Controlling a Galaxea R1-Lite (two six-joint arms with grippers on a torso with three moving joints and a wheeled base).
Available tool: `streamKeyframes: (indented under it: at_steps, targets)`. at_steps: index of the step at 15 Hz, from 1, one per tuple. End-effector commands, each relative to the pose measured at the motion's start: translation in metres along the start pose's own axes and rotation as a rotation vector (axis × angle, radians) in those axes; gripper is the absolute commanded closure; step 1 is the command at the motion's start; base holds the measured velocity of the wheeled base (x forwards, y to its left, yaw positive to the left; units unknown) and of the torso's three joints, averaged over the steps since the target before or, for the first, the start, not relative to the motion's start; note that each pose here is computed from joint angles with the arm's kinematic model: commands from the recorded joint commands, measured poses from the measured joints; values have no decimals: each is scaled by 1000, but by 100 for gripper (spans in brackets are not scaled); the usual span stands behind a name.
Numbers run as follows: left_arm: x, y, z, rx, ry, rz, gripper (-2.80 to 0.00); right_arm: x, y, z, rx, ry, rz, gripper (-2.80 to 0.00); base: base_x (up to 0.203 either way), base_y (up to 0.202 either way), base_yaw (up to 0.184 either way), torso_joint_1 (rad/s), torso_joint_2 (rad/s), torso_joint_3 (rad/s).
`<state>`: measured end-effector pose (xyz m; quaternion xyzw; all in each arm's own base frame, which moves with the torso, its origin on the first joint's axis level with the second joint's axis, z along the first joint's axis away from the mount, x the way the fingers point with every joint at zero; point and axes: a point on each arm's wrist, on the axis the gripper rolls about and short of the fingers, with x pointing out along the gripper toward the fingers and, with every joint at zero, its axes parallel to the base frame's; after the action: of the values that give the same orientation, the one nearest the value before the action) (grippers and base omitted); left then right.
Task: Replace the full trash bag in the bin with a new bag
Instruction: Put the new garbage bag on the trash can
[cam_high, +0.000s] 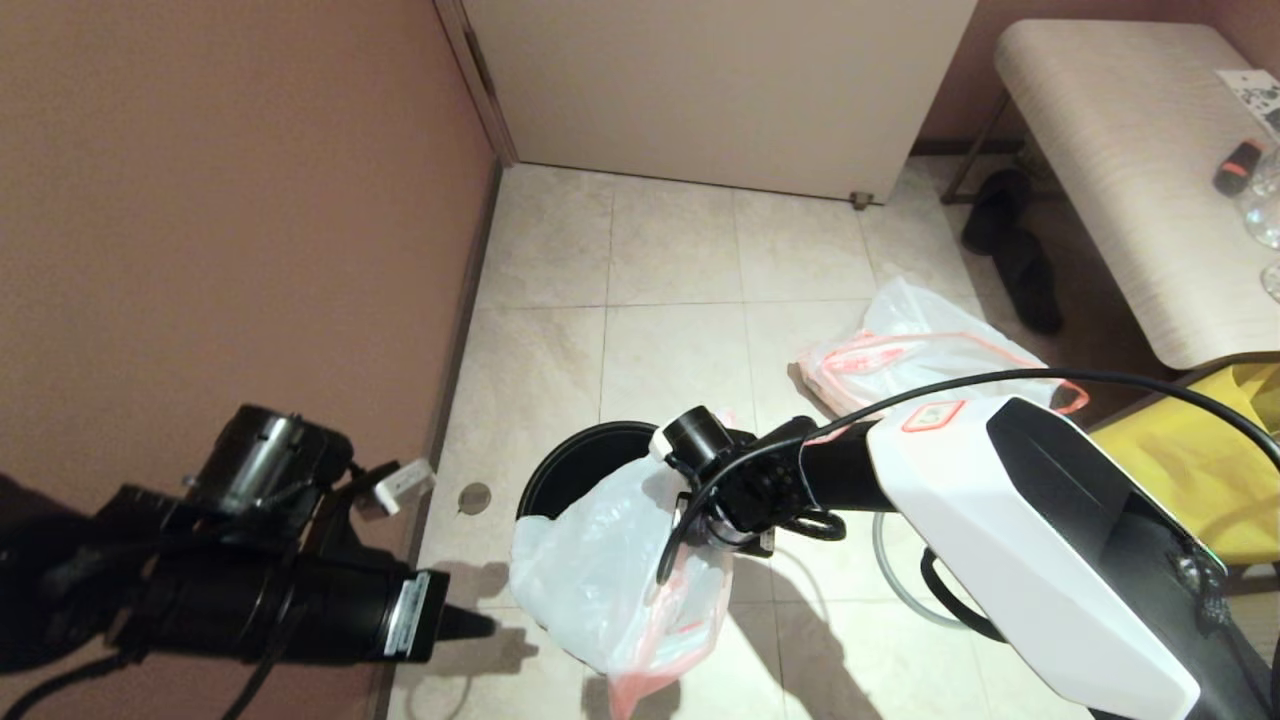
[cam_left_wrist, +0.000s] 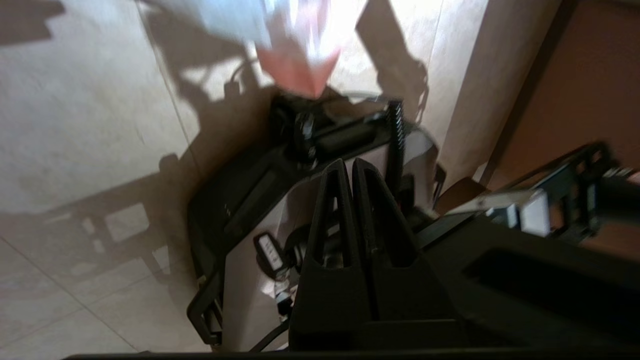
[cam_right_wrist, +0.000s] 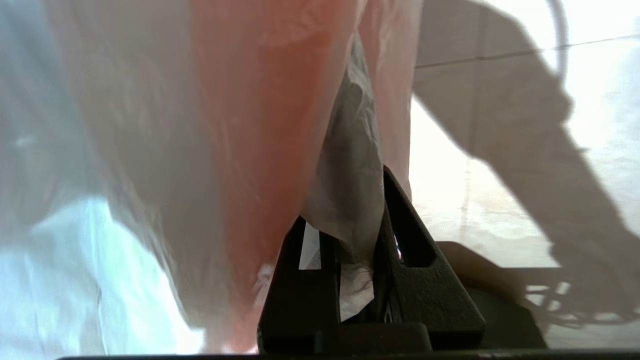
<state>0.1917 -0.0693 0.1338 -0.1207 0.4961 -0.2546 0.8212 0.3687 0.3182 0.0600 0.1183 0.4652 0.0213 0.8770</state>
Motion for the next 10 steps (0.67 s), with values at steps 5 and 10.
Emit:
streamKeyframes:
  at_steps: [5,10]
  targets:
    - [23,12,-69,142,-286,-145,0,-29,21,17,44,-101,184,0,0,0,0,0,0,0]
    - [72,-4,-76,154,-223,-124,0,-50,29,25,81,-111,279,0,0,0,0,0,0,0]
